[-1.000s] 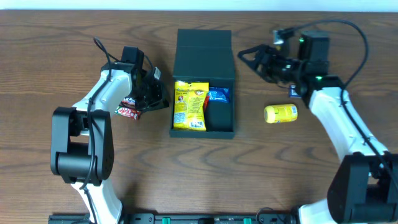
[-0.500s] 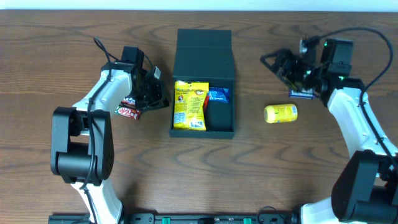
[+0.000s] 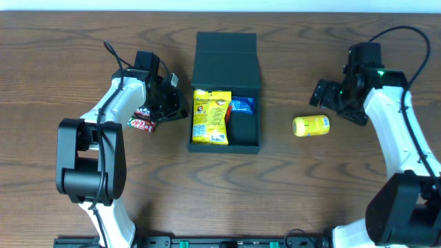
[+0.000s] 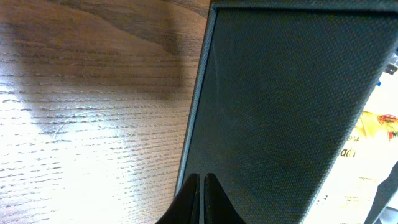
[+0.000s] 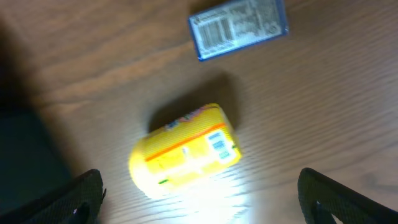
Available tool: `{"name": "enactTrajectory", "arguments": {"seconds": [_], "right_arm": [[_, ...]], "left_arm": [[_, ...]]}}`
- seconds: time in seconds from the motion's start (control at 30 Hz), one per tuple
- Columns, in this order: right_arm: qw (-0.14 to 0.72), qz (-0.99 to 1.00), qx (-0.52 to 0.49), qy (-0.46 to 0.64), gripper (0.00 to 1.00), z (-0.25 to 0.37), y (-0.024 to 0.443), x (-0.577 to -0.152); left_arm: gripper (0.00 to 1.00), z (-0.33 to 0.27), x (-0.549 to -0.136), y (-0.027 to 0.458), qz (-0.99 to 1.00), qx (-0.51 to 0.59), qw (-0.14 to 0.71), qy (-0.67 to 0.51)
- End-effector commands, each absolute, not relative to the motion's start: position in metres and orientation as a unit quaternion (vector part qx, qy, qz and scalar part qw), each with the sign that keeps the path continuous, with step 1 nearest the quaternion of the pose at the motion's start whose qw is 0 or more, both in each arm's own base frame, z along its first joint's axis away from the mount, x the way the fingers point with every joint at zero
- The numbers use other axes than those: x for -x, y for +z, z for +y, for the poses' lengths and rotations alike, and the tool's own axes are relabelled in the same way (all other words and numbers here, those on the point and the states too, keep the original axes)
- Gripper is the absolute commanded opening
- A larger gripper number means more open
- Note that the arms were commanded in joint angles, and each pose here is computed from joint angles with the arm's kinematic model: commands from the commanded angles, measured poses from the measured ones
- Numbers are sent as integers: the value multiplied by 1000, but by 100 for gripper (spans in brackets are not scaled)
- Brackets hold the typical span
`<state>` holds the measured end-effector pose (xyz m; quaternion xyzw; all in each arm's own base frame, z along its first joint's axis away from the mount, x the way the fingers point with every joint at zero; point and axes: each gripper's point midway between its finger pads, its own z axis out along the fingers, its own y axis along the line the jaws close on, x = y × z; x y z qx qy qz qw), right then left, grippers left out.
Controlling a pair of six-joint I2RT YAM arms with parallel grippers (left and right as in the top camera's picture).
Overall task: Pack container
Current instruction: 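Lift the right gripper out and move it to the yellow tube, then grasp the yellow candy tube with the right gripper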
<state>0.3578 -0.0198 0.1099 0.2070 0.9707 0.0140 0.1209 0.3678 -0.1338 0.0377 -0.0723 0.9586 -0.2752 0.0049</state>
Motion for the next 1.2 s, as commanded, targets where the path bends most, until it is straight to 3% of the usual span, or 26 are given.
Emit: {"name": "enactTrajectory", "arguments": {"seconds": [0.0, 0.47, 0.67, 0.77, 0.9, 1.17], "right_arm": [[113, 980, -164, -26, 99, -23, 97, -349], [91, 995, 3, 36, 99, 10, 64, -338], [81, 996, 12, 35, 99, 12, 56, -338], [77, 992, -88, 48, 99, 12, 57, -338], [30, 940, -313, 132, 99, 34, 60, -333], [14, 870, -477, 122, 99, 33, 59, -333]], "left_arm": [[6, -132, -367, 35, 959, 76, 3, -273], [6, -132, -367, 35, 959, 76, 3, -273], [6, -132, -367, 35, 959, 76, 3, -273], [6, -132, -367, 35, 959, 76, 3, -273], [6, -132, -367, 35, 959, 76, 3, -273], [6, -132, -367, 35, 959, 75, 3, -271]]}}
